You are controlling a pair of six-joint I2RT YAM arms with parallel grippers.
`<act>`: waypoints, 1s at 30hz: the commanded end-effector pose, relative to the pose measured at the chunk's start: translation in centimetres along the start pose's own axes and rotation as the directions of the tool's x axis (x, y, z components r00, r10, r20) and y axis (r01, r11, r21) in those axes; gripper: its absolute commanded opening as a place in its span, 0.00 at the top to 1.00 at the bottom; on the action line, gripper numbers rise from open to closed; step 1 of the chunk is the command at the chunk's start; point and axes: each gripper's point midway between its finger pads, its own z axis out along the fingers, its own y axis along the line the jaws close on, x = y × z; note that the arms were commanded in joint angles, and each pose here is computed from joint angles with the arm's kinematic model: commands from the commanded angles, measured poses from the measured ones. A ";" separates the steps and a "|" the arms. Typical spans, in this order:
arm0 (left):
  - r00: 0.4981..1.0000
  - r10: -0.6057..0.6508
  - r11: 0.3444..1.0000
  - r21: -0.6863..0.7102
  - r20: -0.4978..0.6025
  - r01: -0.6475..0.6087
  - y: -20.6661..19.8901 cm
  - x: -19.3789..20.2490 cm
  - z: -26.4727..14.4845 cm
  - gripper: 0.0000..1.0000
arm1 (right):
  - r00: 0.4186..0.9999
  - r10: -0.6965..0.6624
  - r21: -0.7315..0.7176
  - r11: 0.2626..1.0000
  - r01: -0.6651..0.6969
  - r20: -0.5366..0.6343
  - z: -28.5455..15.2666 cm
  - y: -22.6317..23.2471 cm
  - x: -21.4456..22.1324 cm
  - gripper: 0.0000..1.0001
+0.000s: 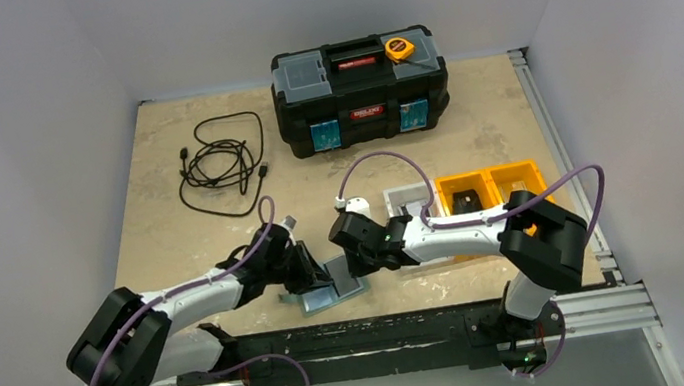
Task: Take the credit cards out of the card holder
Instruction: Remove the credit card from the card holder.
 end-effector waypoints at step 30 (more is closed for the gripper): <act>0.999 -0.030 0.983 0.181 0.018 0.027 -2.2 -0.8 -0.3 0.81 | 0.999 0.017 -0.004 1.000 -0.017 -0.049 0.7 0.2 1.8 1.00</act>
